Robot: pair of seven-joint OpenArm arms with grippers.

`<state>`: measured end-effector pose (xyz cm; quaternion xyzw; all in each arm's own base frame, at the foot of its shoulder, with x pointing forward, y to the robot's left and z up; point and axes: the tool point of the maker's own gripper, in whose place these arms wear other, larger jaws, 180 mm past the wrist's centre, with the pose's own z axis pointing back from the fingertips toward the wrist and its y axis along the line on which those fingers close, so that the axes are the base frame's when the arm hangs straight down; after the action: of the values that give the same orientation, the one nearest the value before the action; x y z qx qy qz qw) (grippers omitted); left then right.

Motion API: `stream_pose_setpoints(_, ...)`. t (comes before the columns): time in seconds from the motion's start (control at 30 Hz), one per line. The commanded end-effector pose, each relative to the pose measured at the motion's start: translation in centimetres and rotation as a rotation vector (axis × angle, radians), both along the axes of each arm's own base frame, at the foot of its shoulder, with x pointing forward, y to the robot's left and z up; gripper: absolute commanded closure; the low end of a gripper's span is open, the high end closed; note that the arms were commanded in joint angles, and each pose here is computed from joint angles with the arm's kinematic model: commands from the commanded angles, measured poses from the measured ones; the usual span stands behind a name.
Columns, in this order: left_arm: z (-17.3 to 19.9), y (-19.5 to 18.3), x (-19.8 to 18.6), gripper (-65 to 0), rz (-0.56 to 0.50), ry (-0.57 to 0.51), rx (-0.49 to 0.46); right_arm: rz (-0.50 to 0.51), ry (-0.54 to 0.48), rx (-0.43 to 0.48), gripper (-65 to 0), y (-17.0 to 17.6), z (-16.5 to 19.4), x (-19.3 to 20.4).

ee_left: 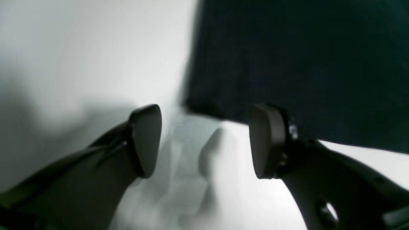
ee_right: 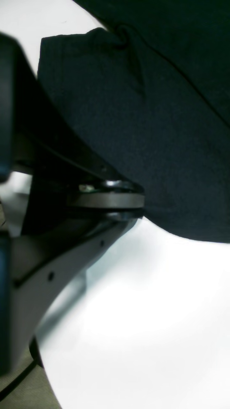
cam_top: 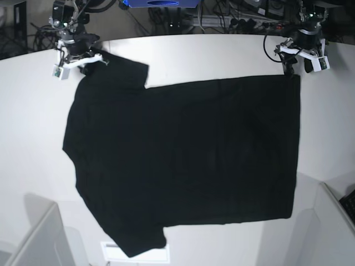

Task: Fold the T-shirt properly
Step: 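Move both grippers down to the black T-shirt's edge nearest the arms, then pinch the shirt edge with both grippers and lift it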

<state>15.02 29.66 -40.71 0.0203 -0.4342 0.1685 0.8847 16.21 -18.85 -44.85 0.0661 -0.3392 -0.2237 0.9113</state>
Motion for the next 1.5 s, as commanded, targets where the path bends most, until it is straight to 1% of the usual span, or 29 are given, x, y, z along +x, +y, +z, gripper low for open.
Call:
stream_pose_setpoints(0.0, 0.6, 0.2, 0.6, -41.8, -0.007, -0.034, 0.004, 0.015, 0.11, 0.033, 0.0, 0.8, -1.6, -2.2)
stream_pose_setpoints(0.23, -1.2, 0.4, 0.7, -41.5, 0.039, -0.017, -0.024, 0.016, 0.107, 0.033, 0.0, 0.8, -1.5, -2.1)
stream_pose_setpoints(0.47, -2.0, 0.3, 2.2, -41.3, 0.051, -0.029, -0.044, 0.016, 0.104, 0.032, 0.0, 0.8, -1.4, -2.1)
stream_pose_setpoints(0.63, -3.2, -0.1, 2.9, -41.0, 0.057, 0.035, -0.09, 0.016, 0.102, 0.032, 0.0, 0.8, -1.4, -2.0)
stream_pose_setpoints(0.73, -3.5, -0.5, 2.9, -40.3, 0.05, 0.052, -0.101, 0.016, 0.102, 0.032, 0.0, 0.8, -1.4, -2.0)
stream_pose_setpoints(0.77, -3.4, -0.5, 3.0, -38.3, 0.049, 0.049, -0.101, 0.016, 0.102, 0.032, 0.0, 0.8, -1.4, -2.0)
stream_pose_setpoints(0.8, -3.3, -0.6, 3.3, -34.7, 0.047, 0.046, -0.103, 0.016, 0.102, 0.032, 0.0, 0.8, -1.4, -2.0)
stream_pose_setpoints(0.9, -3.3, -0.3, 3.4, -15.0, 0.05, 0.048, -0.095, 0.016, 0.101, 0.032, 0.0, 0.8, -1.4, -2.0)
stream_pose_setpoints(0.93, -3.3, -0.2, 3.3, -6.7, 0.049, 0.049, -0.093, 0.016, 0.101, 0.032, 0.0, 0.8, -1.4, -2.0)
stream_pose_setpoints(0.97, -3.3, -0.2, 3.3, 0.0, 0.048, 0.048, -0.092, 0.017, 0.101, 0.03, 0.0, 0.7, -1.3, -2.0)
stream_pose_setpoints(1.17, -3.0, -0.2, 3.3, 0.0, 0.042, 0.044, -0.087, 0.024, 0.084, 0.021, 0.0, 0.7, -0.4, -2.1)
stream_pose_setpoints(1.23, -3.0, -0.1, 3.2, 0.0, 0.044, 0.048, -0.085, 0.03, 0.065, 0.014, 0.0, 0.8, 0.4, -2.0)
stream_pose_setpoints(1.33, -3.1, 0.5, 2.2, 0.0, 0.034, 0.073, -0.067, 0.036, 0.058, 0.004, 0.0, 0.7, 1.3, -2.6)
stream_pose_setpoints(1.4, -2.7, 0.4, 2.2, 0.0, 0.024, 0.067, -0.059, 0.041, 0.059, -0.001, 0.0, 0.8, 1.8, -3.1)
stream_pose_setpoints(1.47, -2.5, 0.3, 1.5, 0.0, 0.012, 0.078, -0.052, 0.043, 0.059, -0.005, 0.0, 0.8, 2.0, -3.5)
